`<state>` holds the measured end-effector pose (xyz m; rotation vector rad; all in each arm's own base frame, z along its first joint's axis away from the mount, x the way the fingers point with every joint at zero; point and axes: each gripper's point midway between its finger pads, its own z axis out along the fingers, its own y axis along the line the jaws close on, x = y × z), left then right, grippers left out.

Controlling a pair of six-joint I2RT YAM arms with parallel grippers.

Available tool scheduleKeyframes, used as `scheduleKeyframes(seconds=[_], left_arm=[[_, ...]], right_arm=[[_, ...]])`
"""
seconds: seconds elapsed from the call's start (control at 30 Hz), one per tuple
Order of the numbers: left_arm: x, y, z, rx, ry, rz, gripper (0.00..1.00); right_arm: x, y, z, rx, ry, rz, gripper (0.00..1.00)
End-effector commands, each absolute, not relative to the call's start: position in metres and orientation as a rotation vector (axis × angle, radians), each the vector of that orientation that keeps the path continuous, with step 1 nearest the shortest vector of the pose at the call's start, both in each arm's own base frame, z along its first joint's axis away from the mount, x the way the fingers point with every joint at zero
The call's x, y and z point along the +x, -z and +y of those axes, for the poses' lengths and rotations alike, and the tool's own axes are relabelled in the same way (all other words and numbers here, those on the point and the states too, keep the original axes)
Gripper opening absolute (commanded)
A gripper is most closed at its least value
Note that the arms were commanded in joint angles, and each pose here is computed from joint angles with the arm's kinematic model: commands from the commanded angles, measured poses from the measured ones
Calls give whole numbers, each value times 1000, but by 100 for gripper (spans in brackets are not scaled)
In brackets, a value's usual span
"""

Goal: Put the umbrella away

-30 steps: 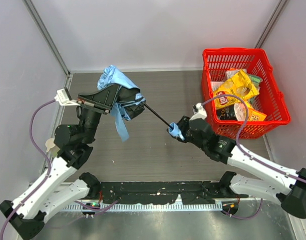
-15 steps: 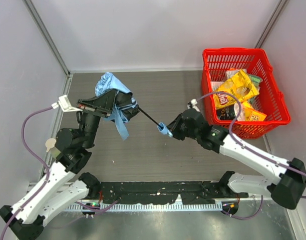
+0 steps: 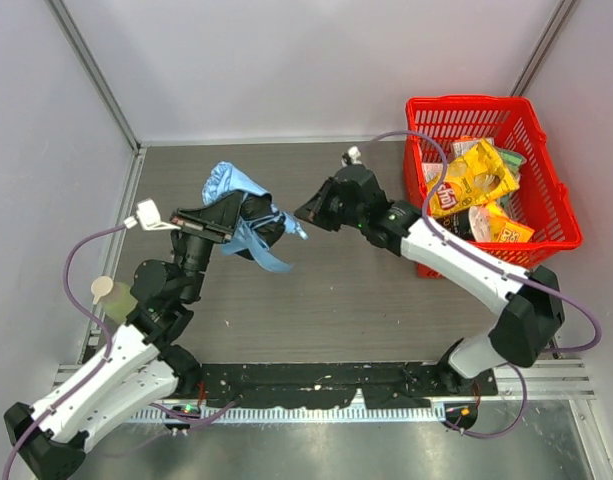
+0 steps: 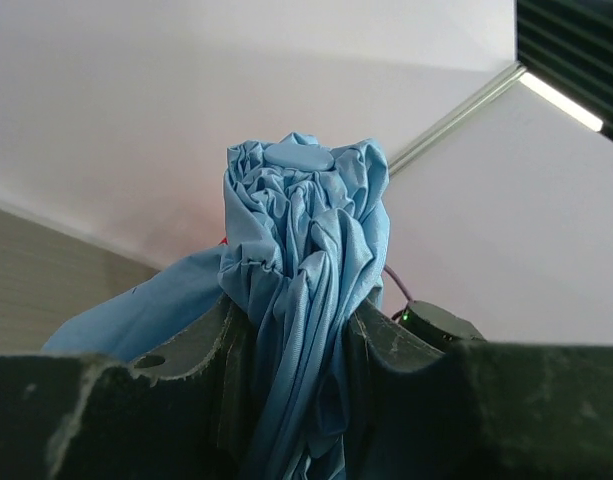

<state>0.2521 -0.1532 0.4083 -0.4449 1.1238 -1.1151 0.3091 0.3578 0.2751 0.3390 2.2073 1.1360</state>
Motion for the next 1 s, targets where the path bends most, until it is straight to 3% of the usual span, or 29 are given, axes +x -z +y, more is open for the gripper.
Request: scheduleKeyframes(seconds=[0.0, 0.07, 0.13, 0.17, 0.2, 0.23, 0.3, 0.37, 0.63, 0.77, 0.83, 0.9, 0.97], left_arm=[[251, -425, -136, -581, 1117, 1120, 0], [257, -414, -130, -710, 1135, 1146, 0], [257, -418, -129, -741, 1181, 1101, 0], [256, -425, -129, -730, 1208, 1065, 0], [256, -426, -132, -721, 1221, 1060, 0], [256, -428, -133, -727, 1231, 1064, 0], [257, -430, -136, -732, 1244, 1080, 0], [256, -432, -140, -726, 1266, 1090, 0], [255, -436, -149, -744, 1354, 1086, 0], [255, -440, -153, -743, 1393, 1072, 0], [257, -440, -152, -757, 1397, 1066, 0], [258, -442, -150, -770, 1399, 1051, 0], [259, -443, -150, -780, 1399, 1042, 0]], right_arm=[[273, -255, 330, -44, -1009, 2184, 1], [246, -252, 325, -279, -955, 2092, 6], [230, -256, 313, -405, -934, 1963, 25], [224, -253, 314, -479, -949, 1896, 40], [209, -272, 314, -532, -1026, 1812, 46], [195, -286, 321, -611, -1116, 1719, 60], [169, -317, 328, -761, -1239, 1539, 74], [157, -327, 338, -898, -1280, 1472, 79], [165, -321, 376, -1064, -1306, 1434, 82], [161, -308, 386, -1093, -1351, 1431, 78], [149, -307, 391, -1113, -1379, 1406, 71], [144, -301, 394, -1112, -1388, 1420, 56], [143, -299, 395, -1079, -1405, 1441, 29]])
